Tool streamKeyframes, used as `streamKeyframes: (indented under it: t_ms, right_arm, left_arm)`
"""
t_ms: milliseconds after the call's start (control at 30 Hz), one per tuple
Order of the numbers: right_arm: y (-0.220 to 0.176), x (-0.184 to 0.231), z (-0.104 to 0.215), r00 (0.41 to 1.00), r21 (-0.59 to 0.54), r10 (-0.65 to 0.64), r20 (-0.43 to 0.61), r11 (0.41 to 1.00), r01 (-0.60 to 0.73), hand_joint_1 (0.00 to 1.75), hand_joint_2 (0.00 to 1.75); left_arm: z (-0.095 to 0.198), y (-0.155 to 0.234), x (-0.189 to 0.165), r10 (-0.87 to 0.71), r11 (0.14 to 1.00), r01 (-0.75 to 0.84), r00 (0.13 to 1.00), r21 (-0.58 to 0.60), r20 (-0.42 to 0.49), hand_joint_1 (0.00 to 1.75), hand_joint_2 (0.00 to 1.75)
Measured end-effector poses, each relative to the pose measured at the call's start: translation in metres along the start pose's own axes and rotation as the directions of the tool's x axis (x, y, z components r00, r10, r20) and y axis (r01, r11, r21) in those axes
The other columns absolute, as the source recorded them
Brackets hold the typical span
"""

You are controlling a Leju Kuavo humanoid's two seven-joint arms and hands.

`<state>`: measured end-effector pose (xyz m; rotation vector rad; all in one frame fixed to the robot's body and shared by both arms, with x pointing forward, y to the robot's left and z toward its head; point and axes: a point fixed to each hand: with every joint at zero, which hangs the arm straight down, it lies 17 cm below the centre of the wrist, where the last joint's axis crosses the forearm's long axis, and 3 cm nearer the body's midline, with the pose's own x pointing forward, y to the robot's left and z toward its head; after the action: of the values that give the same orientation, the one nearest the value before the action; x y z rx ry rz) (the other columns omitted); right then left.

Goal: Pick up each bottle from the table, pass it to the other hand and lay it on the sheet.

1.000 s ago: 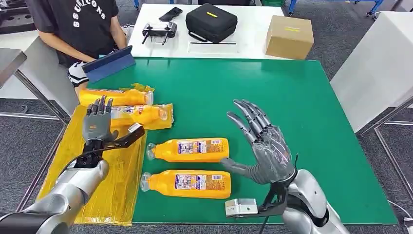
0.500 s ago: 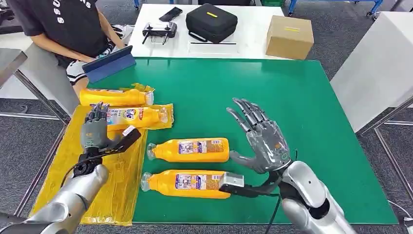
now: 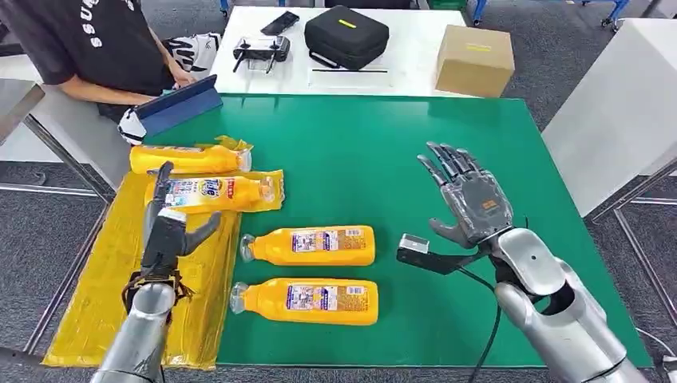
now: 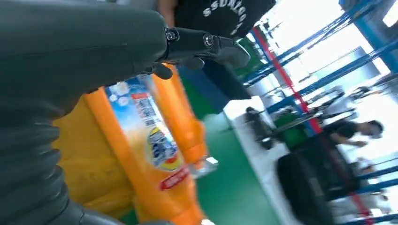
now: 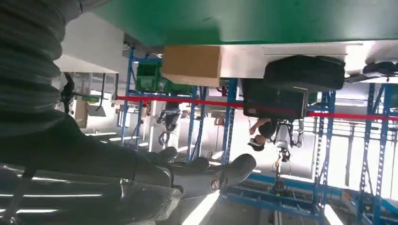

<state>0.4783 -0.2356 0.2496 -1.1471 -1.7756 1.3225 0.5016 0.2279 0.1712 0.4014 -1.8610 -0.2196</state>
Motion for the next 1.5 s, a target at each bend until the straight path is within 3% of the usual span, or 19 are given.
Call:
streamKeyframes:
  t_ms: [467,867,1233,1500]
  right_arm:
    - [0.028,-0.009,0.001,0.999,0.095,-0.051,0.001,0.994,0.050,0.00,1.75]
    - [0.088,0.056,-0.010,0.942,0.166,-0.336,0.010,0.929,0.329,0.00,1.75]
    - [0.126,0.102,-0.024,0.892,0.245,-0.453,0.004,0.865,0.438,0.00,1.75]
    - [0.145,0.113,-0.030,0.884,0.286,-0.467,-0.016,0.845,0.451,0.00,1.75]
  left_arm:
    - [-0.001,0.037,0.041,0.077,0.995,-0.083,0.991,0.056,0.108,0.00,1.75]
    - [0.000,0.023,0.047,0.061,0.997,-0.066,0.993,0.046,0.104,0.00,1.75]
    - [0.000,0.024,0.044,0.055,0.997,-0.060,0.995,0.058,0.088,0.00,1.75]
    - [0.001,0.020,0.041,0.060,0.996,-0.065,0.995,0.055,0.078,0.00,1.75]
